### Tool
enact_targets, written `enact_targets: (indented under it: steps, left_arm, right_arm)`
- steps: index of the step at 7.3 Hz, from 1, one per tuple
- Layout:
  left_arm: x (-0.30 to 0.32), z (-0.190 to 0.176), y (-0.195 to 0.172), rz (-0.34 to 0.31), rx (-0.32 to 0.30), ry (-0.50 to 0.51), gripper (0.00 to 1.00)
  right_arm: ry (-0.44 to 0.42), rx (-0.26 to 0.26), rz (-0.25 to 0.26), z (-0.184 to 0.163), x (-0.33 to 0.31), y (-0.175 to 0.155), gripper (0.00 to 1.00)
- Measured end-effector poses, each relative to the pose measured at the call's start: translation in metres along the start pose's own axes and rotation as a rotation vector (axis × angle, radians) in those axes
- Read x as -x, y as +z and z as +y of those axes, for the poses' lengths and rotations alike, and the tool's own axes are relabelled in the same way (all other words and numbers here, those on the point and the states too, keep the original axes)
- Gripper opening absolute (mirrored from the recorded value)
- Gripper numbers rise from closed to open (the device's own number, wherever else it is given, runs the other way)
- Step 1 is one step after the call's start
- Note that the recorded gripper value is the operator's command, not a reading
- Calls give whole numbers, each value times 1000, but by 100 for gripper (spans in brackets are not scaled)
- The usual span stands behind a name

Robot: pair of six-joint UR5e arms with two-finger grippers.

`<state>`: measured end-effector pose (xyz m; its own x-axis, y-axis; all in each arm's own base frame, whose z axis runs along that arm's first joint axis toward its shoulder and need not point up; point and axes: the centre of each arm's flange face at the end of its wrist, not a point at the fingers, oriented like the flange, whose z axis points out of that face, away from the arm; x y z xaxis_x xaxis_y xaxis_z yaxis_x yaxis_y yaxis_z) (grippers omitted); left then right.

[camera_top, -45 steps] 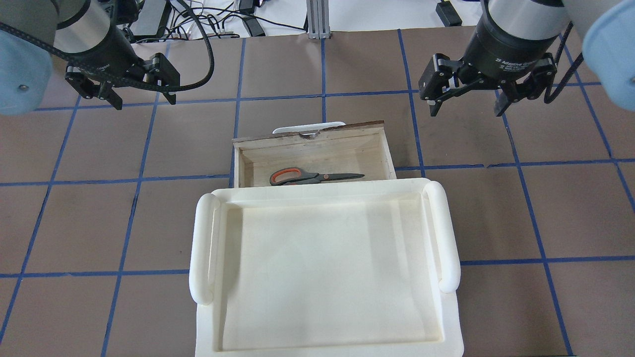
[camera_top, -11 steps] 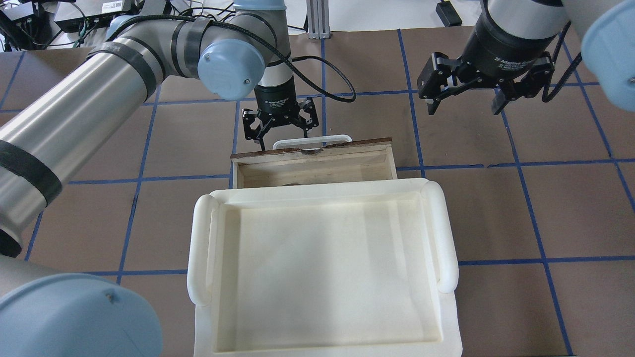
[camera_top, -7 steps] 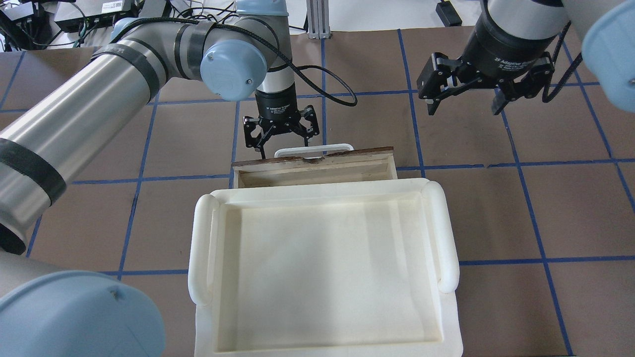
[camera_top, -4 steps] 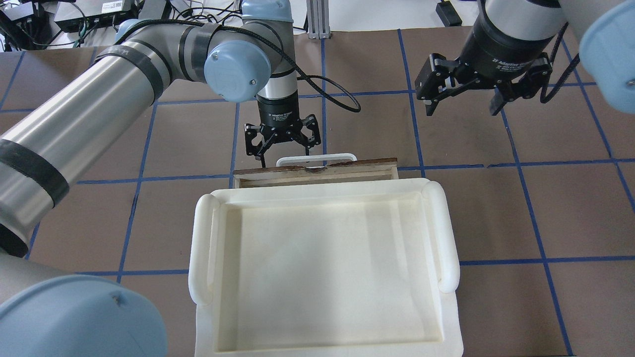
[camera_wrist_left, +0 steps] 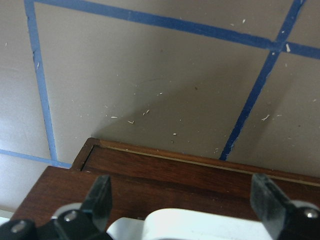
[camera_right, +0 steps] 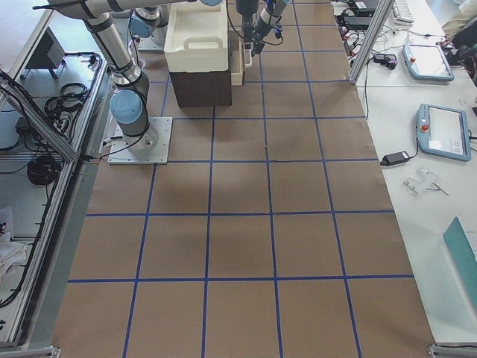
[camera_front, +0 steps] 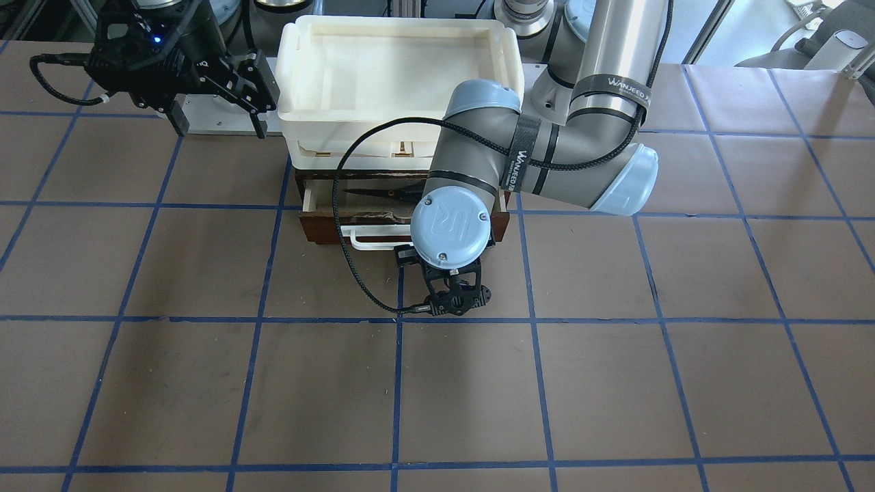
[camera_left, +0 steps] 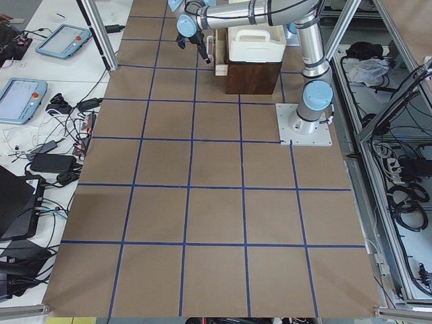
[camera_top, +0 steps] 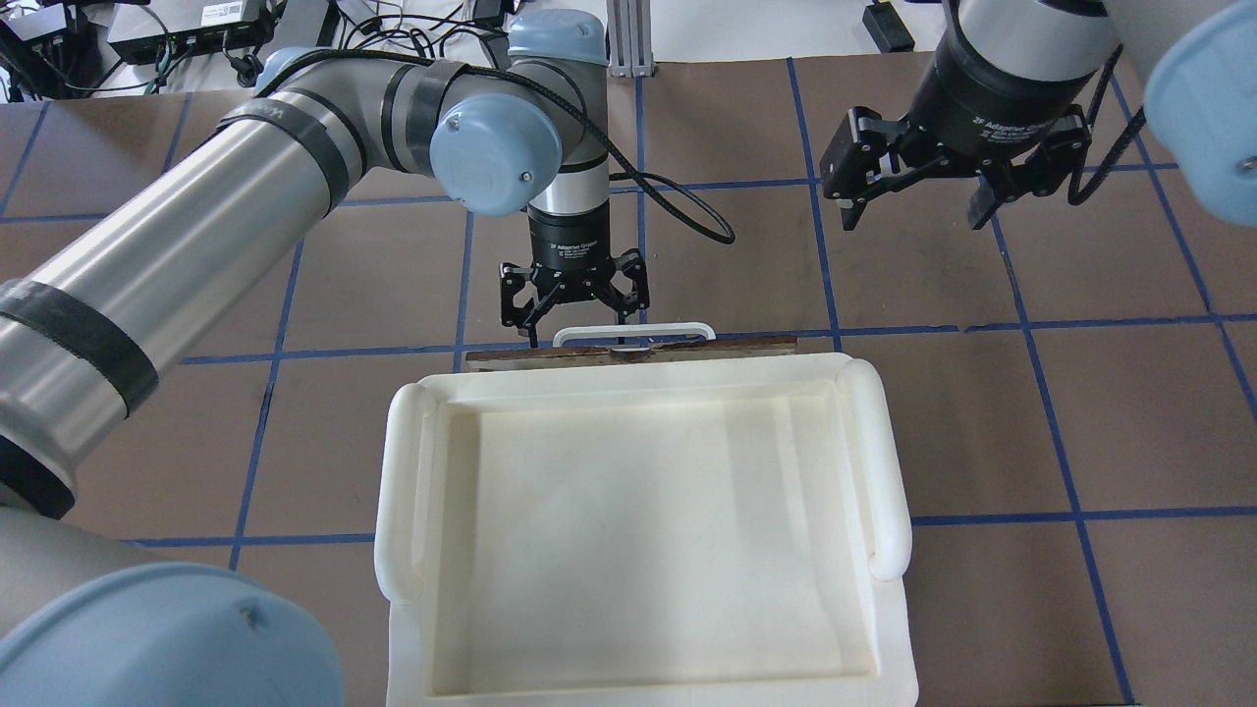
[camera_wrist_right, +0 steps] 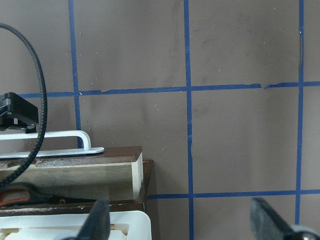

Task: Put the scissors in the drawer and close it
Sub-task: 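Push the drawer front away from the robot with the left gripper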

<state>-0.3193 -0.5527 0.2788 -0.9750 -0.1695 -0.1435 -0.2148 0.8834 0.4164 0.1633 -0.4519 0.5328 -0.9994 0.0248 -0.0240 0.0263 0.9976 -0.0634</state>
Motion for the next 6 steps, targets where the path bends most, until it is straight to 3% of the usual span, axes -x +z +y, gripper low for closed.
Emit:
enact_targets:
  steps: [6]
  left_arm:
    - [2,12,16,-36,103,-59,100]
  right_arm:
    - [-11,-1,0,0,0,0,100]
